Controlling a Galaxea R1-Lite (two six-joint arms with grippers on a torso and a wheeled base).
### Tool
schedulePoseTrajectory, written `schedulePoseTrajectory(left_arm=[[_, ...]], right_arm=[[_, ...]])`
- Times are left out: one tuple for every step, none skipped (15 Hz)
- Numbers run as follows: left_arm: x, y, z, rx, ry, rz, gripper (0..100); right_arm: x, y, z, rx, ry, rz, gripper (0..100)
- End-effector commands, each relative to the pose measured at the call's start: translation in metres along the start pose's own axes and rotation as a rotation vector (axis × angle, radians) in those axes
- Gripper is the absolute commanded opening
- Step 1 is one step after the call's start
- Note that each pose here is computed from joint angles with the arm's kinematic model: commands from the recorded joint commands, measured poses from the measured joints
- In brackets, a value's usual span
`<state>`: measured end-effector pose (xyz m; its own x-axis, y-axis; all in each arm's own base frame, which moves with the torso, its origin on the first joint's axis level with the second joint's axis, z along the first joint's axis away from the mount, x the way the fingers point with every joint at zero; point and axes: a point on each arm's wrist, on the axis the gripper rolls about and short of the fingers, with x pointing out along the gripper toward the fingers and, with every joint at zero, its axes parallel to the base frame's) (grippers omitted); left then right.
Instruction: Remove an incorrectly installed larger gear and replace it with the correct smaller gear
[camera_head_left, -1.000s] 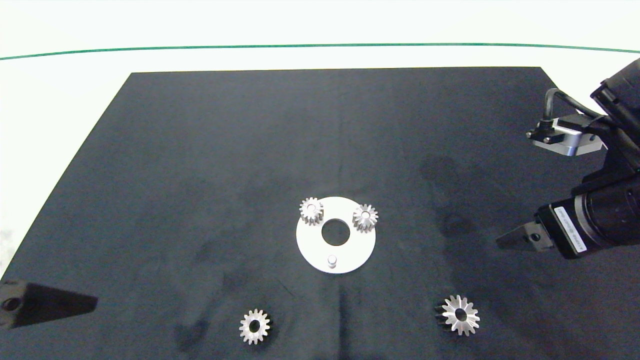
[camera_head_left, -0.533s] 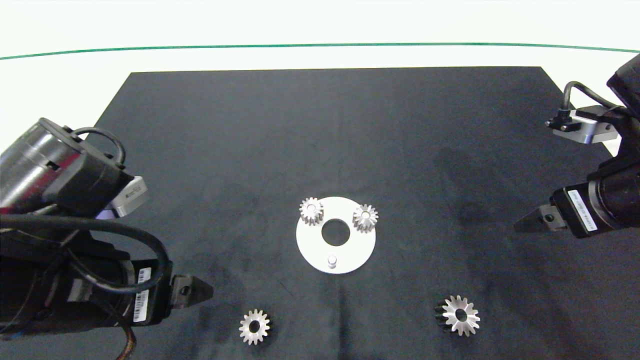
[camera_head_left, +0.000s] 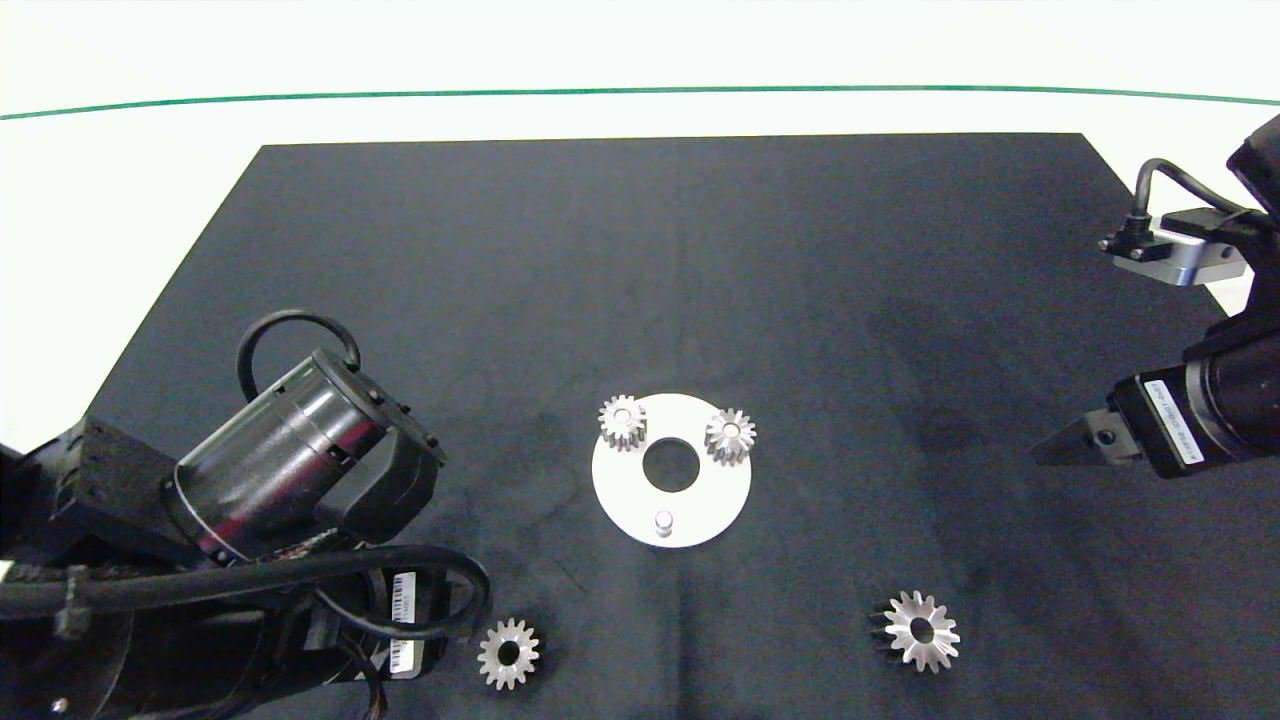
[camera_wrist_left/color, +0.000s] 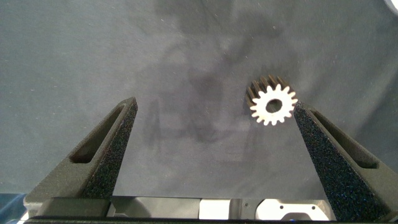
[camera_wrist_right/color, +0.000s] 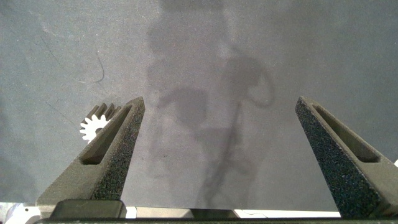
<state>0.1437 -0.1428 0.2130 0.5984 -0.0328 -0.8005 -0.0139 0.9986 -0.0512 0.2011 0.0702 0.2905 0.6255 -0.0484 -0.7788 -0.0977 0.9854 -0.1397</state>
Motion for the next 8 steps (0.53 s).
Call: schedulePoseTrajectory(left_arm=[[0.004, -0.003, -0.002, 0.005, 0.014, 0.011, 100], [0.006, -0.004, -0.002, -0.001, 0.017, 0.015, 100], [0.007, -0.006, -0.002, 0.003, 0.02, 0.016, 100], [0.009, -0.009, -0.004, 0.015, 0.026, 0.018, 100], [0.011, -0.012, -0.006, 0.021, 0.033, 0.024, 100], [0.012, -0.016, -0.008, 0.018, 0.035, 0.024, 100], [0.012, -0.023, -0.012, 0.026, 0.04, 0.014, 100], [0.012, -0.027, -0.016, 0.034, 0.047, 0.005, 100]], right_arm=[[-0.001, 0.003, -0.001, -0.012, 0.004, 0.006, 100], [-0.001, 0.004, -0.002, -0.016, 0.005, 0.01, 100], [-0.001, 0.004, -0.002, -0.019, 0.004, 0.011, 100], [-0.001, 0.004, -0.002, -0.017, 0.004, 0.011, 100], [-0.001, 0.004, -0.002, -0.019, 0.004, 0.011, 100], [-0.001, 0.004, -0.002, -0.019, 0.004, 0.011, 100], [-0.001, 0.004, -0.002, -0.019, 0.004, 0.011, 100], [-0.001, 0.004, -0.002, -0.019, 0.004, 0.011, 100]])
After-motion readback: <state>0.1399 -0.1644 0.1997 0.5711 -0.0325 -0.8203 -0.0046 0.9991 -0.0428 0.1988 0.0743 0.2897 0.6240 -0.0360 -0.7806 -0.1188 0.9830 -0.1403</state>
